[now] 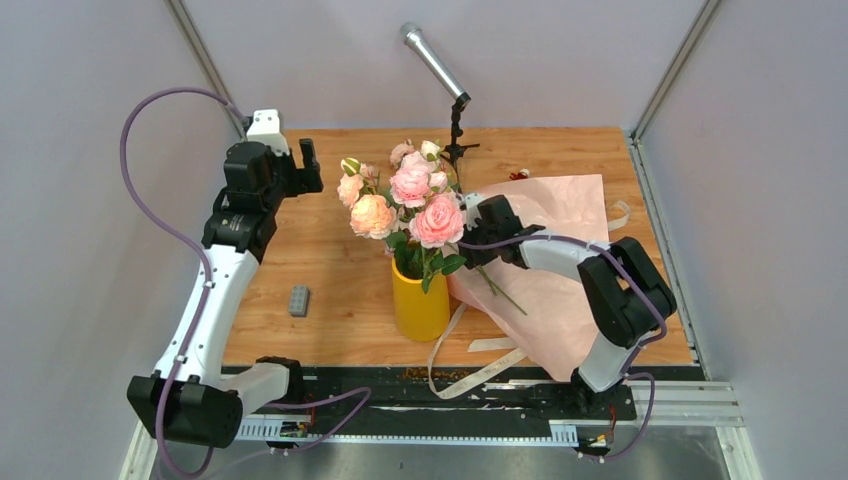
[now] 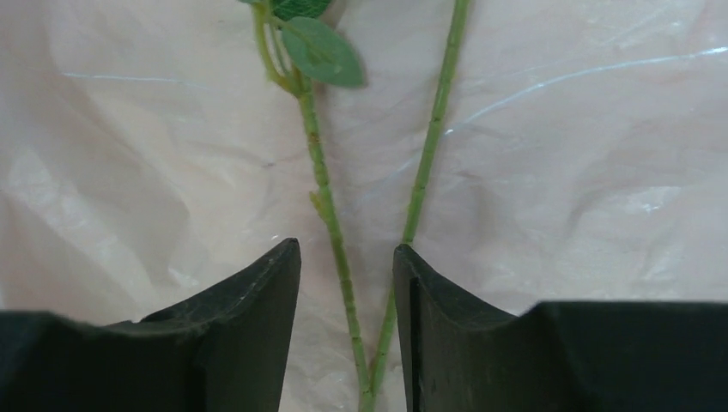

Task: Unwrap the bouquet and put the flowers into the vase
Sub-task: Pick up the fake flower from the wrapping paper.

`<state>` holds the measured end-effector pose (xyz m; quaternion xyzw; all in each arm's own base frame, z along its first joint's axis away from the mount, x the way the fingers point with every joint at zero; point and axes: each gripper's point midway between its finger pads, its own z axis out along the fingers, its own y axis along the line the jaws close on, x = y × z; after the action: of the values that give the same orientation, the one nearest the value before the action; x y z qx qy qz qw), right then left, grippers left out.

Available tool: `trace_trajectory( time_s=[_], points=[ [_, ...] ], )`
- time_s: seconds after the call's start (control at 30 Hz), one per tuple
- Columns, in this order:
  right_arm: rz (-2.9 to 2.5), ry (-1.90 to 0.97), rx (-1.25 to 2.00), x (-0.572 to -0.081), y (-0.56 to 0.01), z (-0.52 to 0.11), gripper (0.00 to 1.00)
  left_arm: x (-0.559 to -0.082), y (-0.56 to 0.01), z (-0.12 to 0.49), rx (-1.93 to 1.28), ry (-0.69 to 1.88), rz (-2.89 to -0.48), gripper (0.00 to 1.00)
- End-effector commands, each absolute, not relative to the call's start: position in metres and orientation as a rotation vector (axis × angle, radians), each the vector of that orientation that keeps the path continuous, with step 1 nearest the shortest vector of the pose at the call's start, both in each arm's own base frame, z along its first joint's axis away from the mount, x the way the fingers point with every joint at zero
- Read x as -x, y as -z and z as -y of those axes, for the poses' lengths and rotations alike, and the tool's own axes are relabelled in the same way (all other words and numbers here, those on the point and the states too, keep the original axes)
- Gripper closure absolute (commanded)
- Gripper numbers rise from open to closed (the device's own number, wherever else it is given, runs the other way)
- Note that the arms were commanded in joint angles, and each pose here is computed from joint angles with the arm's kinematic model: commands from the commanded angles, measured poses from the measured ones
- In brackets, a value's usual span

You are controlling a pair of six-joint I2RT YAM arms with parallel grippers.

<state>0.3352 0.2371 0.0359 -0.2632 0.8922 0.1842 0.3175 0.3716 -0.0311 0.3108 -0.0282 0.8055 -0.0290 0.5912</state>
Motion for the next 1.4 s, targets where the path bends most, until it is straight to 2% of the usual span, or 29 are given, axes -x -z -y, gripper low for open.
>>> trace_trajectory(
  time_s=[0.0,0.1,0.23,0.27,0.7,1.03,1.37],
  points=[
    [-2.331,-0.307,0.581,-0.364,-0.040,-0.220,0.64,-0.364,-0.316,0.021,0.054,0.013,-1.856,0.00],
    [-2.345,-0.206,0.473,-0.367,-0.041,-0.203,0.83,-0.362,-0.313,0.019,0.057,0.010,-1.861,0.00],
    [-2.327,-0.154,0.348,-0.368,-0.055,-0.188,0.99,-0.359,-0.311,0.018,0.057,0.012,-1.862,0.00],
    [-2.319,-0.152,0.316,-0.367,-0.059,-0.185,1.00,-0.358,-0.308,0.018,0.056,0.013,-1.867,0.00],
    [-2.254,-0.160,0.164,-0.365,-0.082,-0.147,1.00,-0.346,-0.308,0.016,0.052,0.022,-1.854,0.00],
    [-1.957,-0.623,0.345,-0.347,-0.148,-0.195,1.00,-0.334,-0.314,0.016,0.062,0.042,-1.833,0.00],
    [-1.843,-0.806,0.232,-0.339,-0.185,-0.199,1.00,-0.322,-0.320,0.014,0.069,0.037,-1.815,0.00]
  ],
)
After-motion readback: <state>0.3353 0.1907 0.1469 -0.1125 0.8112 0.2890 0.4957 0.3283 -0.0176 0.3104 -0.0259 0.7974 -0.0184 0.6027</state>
